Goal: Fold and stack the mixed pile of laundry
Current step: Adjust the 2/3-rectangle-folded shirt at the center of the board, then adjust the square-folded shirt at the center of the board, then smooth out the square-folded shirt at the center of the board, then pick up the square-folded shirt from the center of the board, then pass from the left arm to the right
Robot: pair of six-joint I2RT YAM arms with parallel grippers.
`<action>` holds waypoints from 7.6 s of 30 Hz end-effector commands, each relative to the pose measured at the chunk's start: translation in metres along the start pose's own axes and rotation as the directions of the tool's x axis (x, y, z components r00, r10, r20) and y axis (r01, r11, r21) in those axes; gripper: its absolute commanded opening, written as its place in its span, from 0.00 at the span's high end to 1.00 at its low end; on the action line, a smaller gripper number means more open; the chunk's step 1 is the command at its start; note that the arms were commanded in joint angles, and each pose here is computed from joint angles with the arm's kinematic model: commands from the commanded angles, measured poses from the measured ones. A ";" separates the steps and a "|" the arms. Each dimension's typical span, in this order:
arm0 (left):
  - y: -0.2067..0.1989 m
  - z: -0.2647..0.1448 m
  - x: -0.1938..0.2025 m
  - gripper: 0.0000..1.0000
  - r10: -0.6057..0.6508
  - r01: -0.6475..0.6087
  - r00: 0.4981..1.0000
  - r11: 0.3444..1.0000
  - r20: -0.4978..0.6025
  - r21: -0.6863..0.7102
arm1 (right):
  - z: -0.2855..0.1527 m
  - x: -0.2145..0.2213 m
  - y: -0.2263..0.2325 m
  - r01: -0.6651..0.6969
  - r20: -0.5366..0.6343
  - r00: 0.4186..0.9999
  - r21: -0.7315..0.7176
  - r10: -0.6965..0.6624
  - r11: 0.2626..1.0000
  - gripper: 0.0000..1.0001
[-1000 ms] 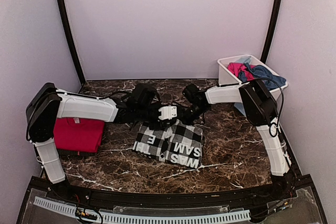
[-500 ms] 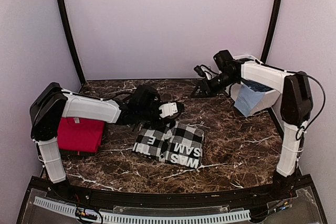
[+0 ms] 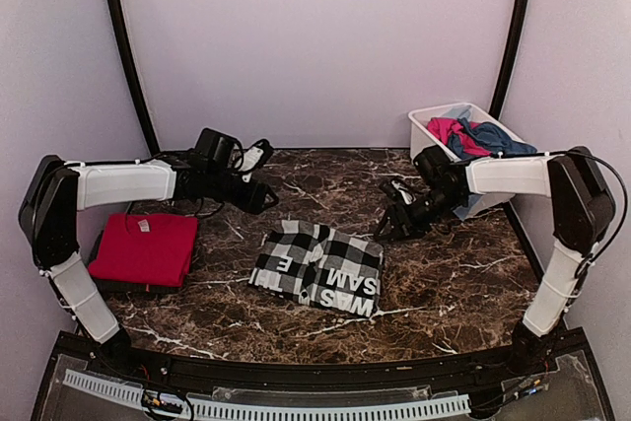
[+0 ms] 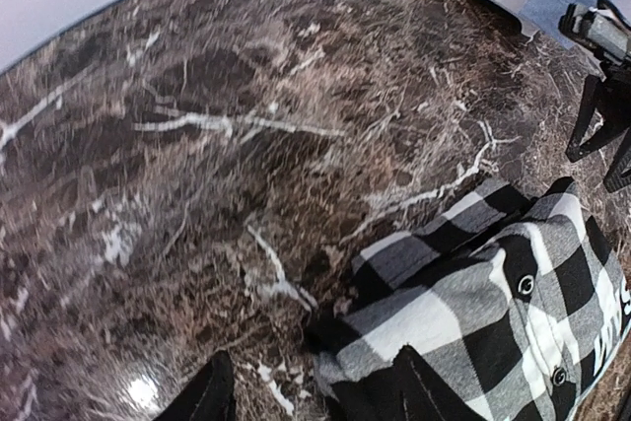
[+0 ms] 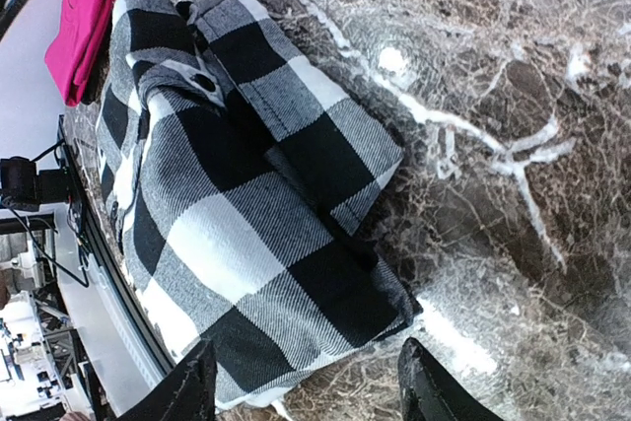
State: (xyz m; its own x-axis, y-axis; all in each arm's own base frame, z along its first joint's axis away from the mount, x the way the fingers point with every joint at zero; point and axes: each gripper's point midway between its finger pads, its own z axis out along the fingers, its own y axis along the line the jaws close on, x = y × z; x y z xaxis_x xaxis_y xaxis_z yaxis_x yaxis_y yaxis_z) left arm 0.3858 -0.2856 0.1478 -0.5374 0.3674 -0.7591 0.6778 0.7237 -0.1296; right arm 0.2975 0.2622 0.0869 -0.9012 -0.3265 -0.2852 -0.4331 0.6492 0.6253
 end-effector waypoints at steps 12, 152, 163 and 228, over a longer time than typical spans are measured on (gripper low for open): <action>0.003 0.014 0.049 0.48 -0.311 0.326 0.940 0.940 -0.139 0.104 | 0.033 0.003 0.000 0.069 -0.041 0.997 -0.042 -0.071 0.997 0.56; -0.077 0.057 0.011 0.01 -0.551 0.553 0.821 0.701 -0.150 0.450 | 0.052 -0.074 0.047 -0.048 0.251 0.959 -0.312 0.132 0.949 0.02; -0.013 0.055 0.049 0.01 -0.608 0.602 0.790 0.746 -0.076 0.286 | 0.046 -0.089 0.031 -0.011 0.274 0.960 -0.192 0.064 0.981 0.04; -0.247 0.078 0.026 1.00 0.544 -0.558 0.824 0.828 0.159 0.057 | 0.031 0.013 0.022 -0.467 0.266 0.820 -0.205 0.508 0.860 0.17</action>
State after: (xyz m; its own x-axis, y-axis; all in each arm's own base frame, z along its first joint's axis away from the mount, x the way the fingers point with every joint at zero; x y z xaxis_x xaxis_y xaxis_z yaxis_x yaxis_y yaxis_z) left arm 0.2431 -0.4955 0.0694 0.0027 0.6888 -0.7249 0.8945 0.3223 0.3097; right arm 0.2710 0.2779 0.0672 -0.9695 0.2138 -0.1202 0.0428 0.6300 0.7754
